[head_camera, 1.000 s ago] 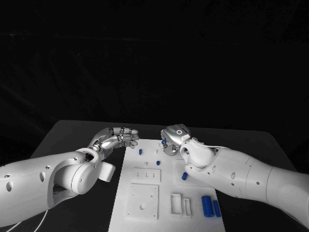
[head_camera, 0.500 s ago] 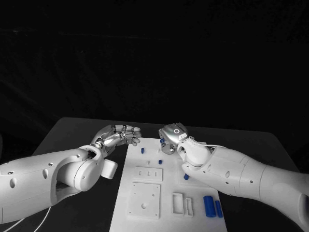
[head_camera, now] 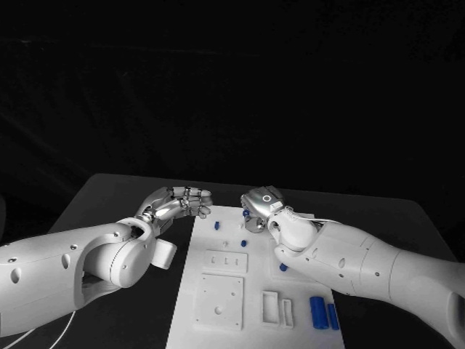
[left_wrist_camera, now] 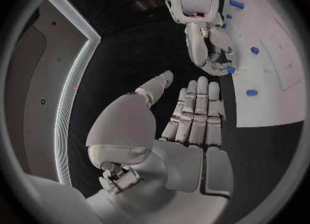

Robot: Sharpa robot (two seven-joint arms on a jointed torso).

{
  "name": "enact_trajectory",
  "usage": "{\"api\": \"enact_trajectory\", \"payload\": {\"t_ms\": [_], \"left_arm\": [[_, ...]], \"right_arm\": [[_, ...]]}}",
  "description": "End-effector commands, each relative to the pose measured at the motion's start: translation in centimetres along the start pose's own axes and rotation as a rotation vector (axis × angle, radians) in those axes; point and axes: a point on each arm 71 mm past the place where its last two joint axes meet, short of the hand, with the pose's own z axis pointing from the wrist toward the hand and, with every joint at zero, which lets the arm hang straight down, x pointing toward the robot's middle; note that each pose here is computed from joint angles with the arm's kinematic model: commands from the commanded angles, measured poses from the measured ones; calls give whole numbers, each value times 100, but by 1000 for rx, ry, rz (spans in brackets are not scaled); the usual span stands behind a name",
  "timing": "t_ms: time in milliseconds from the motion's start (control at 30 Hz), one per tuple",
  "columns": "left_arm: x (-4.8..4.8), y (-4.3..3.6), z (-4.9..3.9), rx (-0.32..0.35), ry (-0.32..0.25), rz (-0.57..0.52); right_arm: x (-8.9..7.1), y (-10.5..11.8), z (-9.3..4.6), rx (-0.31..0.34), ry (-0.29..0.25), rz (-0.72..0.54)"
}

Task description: Assemble the parts on the task board

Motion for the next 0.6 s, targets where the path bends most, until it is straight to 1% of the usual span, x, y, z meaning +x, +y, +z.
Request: {"api": "enact_trajectory", "payload": {"t_ms": [33, 233, 333, 600], "left_arm": [[15, -32, 5, 16, 2, -2], [29, -46, 14, 20, 7, 5], [50, -54, 15, 29, 20, 22], [44, -52, 15, 27, 18, 22]], "right_arm": [[14, 19, 8, -18, 19, -9], [17, 39, 32, -19, 20, -10], [17, 53, 46, -19, 18, -11], [38, -13, 43, -2, 25, -20]]}}
